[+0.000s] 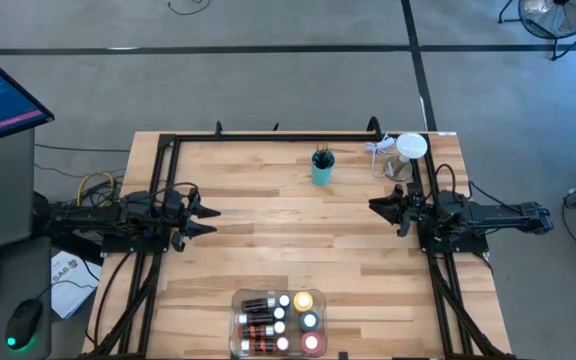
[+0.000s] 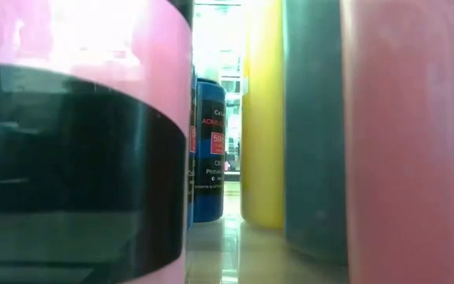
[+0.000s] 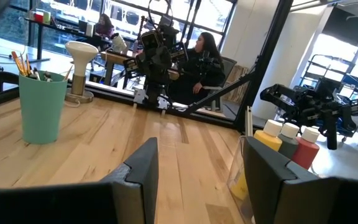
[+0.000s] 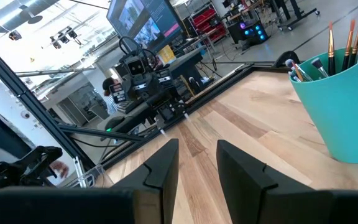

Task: Pick & Place Paint Supplies
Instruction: Return to Home Position

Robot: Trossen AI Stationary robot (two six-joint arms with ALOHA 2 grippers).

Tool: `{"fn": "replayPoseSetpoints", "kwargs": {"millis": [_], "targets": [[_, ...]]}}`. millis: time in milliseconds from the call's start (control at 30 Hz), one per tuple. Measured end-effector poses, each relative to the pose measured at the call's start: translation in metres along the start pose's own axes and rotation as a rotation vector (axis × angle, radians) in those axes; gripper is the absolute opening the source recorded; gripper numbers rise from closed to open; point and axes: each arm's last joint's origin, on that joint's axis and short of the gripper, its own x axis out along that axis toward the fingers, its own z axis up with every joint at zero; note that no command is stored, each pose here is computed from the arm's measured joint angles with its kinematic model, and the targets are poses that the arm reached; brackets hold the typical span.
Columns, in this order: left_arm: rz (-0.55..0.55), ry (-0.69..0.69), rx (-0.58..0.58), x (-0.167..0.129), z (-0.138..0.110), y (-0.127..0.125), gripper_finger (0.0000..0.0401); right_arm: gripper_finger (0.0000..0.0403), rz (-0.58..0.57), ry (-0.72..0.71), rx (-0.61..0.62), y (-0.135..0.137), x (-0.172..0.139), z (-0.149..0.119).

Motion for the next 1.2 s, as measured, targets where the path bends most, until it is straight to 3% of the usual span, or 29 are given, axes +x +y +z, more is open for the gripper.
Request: {"fn": "replayPoseSetpoints", "kwargs": {"millis": [767, 933, 1200], "targets": [[0.0, -0.005, 0.0, 0.0, 0.0006, -0.0001, 0.014, 0.0103, 0.0, 0.0, 0.0, 0.0, 0.0, 0.0], [0.102, -0.036, 0.012, -0.0002, 0.0017, 0.0028, 0.014, 0.0103, -0.001, 0.0, 0.0, 0.0, 0.0, 0.0], [0.104, -0.036, 0.012, -0.0001, 0.0018, 0.0028, 0.014, 0.0103, 0.0, 0.0, 0.0, 0.0, 0.0, 0.0]]}}
